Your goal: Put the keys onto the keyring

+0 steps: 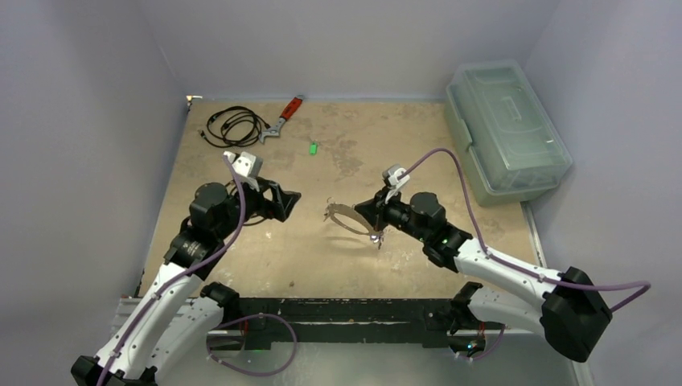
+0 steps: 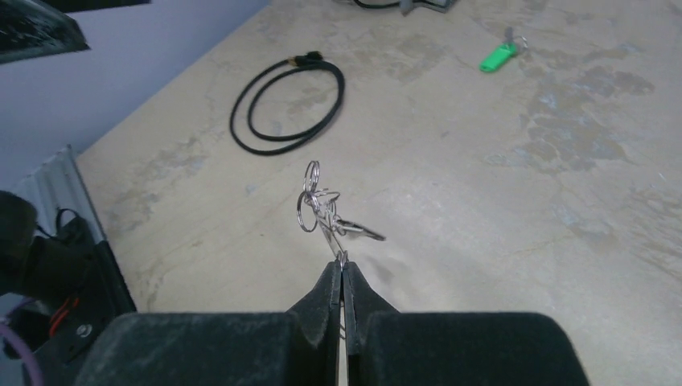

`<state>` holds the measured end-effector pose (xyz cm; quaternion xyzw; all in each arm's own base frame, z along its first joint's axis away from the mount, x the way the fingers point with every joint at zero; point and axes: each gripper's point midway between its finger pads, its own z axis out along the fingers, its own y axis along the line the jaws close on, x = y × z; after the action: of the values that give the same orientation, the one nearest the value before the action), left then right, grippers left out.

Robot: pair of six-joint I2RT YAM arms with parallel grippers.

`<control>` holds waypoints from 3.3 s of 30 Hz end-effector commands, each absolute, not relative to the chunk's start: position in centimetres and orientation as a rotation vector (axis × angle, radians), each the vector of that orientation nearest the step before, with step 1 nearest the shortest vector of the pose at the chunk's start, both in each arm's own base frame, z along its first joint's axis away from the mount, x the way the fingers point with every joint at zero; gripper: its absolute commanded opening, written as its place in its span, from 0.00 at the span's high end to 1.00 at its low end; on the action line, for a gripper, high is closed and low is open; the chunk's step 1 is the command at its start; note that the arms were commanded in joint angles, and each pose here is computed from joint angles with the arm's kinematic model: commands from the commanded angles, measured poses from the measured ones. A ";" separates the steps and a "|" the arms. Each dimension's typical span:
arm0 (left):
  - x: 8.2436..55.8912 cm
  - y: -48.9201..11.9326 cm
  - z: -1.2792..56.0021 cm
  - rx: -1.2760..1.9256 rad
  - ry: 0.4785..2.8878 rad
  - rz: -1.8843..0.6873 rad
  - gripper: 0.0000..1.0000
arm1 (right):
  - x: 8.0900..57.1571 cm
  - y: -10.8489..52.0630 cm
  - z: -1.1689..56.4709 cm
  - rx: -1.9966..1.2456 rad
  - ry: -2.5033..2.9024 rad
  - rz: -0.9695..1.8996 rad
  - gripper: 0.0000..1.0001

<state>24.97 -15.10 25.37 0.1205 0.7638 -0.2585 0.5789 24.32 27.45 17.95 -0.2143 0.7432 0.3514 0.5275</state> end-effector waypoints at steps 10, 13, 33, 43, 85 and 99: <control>20.1 -20.0 30.5 0.553 1.486 -0.970 0.28 | 19.3 29.8 25.5 -0.719 1.387 1.127 1.00; 20.1 -20.1 30.3 0.557 1.493 -0.975 0.32 | 18.6 29.9 26.2 -0.755 1.342 1.146 1.00; 17.1 -22.7 29.8 0.698 1.441 -1.203 0.51 | 16.2 30.7 32.8 -0.789 1.095 1.298 1.00; 16.0 -23.4 29.4 0.730 1.423 -1.252 0.54 | 16.1 31.9 35.4 -0.774 1.013 1.407 1.00; 15.3 -23.1 30.3 0.740 1.360 -1.214 0.62 | 14.1 34.4 35.4 -0.733 0.893 1.848 1.00; 14.0 -23.7 30.4 0.784 1.343 -1.310 0.67 | 13.1 34.0 35.8 -0.751 0.817 1.914 1.00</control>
<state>15.08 -23.26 29.53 0.3103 0.5856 -0.5252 0.5338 15.88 36.42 29.44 -0.2623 0.4836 0.7462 0.3748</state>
